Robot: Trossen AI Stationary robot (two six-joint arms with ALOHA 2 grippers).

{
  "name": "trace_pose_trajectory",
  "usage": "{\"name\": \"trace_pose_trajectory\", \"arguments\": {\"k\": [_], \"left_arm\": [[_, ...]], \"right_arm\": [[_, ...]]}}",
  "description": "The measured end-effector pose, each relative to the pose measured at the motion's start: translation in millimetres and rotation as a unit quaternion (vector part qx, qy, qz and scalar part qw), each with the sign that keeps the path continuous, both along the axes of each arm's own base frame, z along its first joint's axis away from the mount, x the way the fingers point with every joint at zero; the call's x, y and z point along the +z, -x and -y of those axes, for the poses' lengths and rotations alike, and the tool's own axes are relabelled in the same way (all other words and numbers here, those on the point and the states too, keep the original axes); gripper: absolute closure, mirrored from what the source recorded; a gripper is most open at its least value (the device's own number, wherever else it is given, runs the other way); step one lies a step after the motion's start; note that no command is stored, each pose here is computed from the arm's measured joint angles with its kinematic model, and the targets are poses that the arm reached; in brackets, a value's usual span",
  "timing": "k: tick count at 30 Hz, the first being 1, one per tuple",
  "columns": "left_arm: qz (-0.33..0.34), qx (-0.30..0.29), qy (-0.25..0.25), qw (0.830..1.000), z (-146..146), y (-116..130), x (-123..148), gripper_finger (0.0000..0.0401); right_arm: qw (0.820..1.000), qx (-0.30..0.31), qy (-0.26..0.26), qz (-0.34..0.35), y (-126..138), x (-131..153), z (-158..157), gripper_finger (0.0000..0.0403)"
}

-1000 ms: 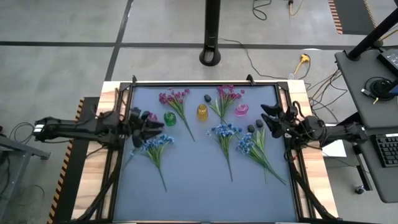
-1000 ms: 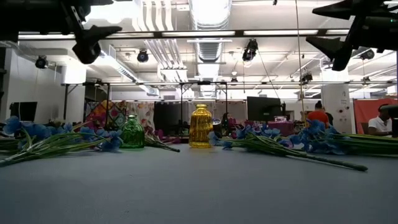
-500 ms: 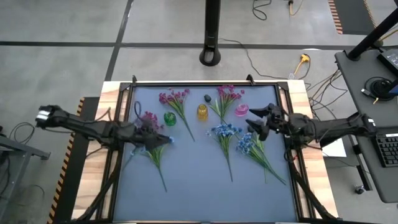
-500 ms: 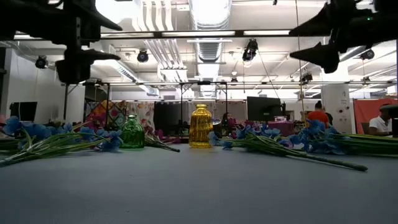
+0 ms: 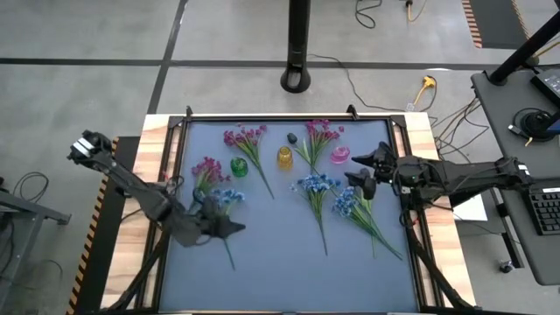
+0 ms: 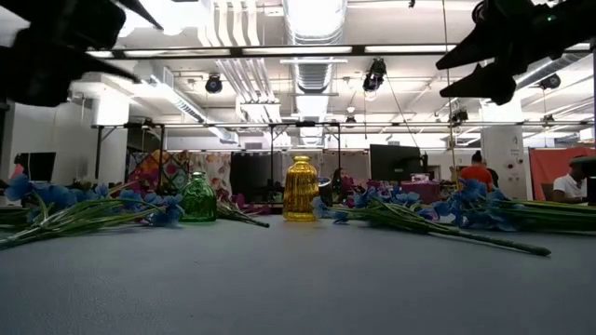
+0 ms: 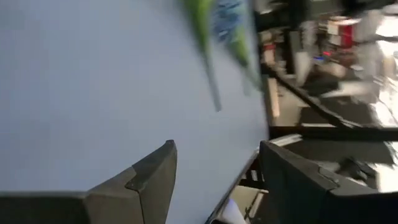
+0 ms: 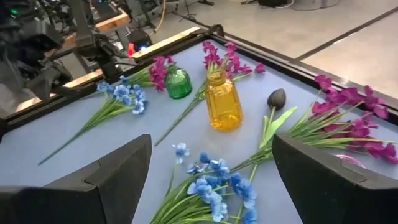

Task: Sort flowers into vase by color
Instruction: Put the left blue flowers into the yellow flower vase

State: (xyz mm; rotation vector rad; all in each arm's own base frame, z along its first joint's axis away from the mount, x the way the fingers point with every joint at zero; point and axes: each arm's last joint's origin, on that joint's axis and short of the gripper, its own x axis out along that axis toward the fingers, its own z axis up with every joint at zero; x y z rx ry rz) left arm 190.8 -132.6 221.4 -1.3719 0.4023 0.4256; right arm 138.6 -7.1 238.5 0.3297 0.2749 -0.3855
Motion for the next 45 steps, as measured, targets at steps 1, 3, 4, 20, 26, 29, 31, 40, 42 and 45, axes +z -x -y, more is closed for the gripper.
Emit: {"name": "trace_pose_trajectory", "arguments": {"k": [1, 3, 4, 20, 26, 29, 31, 40, 42, 45], "left_arm": [[-0.019, 0.002, 0.012, 1.000, 5.2, -3.2, -1.1, 0.0189], [-0.060, -0.012, 0.020, 0.998, 14.0, -9.8, -2.8, 0.0189], [-0.076, -0.022, 0.022, 0.997, 18.8, -14.3, -3.3, 0.0189], [-0.342, 0.028, 0.021, 0.939, 53.6, -78.0, -12.1, 0.0189], [-0.516, 0.033, 0.044, 0.855, 58.1, -69.7, -23.4, 0.0189], [-0.510, 0.028, 0.048, 0.858, 60.9, -73.1, -24.6, 0.0189], [-0.509, 0.023, 0.044, 0.859, 61.1, -73.8, -24.6, 0.0189], [-0.508, 0.020, 0.014, 0.861, 58.5, -72.1, -25.3, 0.0189], [-0.515, 0.020, 0.015, 0.857, 57.8, -70.6, -27.3, 0.0189], [-0.518, 0.018, 0.007, 0.855, 56.3, -69.1, -30.3, 0.0189]], "right_arm": [[1.000, 0.003, -0.001, -0.001, -0.1, -0.3, -0.2, 0.0078], [1.000, 0.005, -0.002, -0.003, -0.2, -1.2, -0.3, 0.0078], [1.000, 0.005, -0.002, -0.003, -0.2, -1.4, -0.3, 0.0078], [1.000, 0.004, 0.002, -0.003, -0.3, -1.2, -0.2, 0.0078], [1.000, 0.004, 0.002, -0.003, -0.3, -1.4, -0.2, 0.0078], [1.000, 0.003, 0.003, -0.003, -0.3, -1.4, -0.1, 0.0078], [1.000, 0.003, 0.003, -0.003, -0.3, -1.5, -0.1, 0.0078], [1.000, 0.004, 0.005, -0.004, -0.2, -1.5, -0.1, 0.0078], [1.000, 0.004, 0.005, -0.004, -0.3, -1.5, -0.1, 0.0078], [1.000, 0.004, 0.005, -0.004, -0.3, -1.5, -0.1, 0.0078]]}}
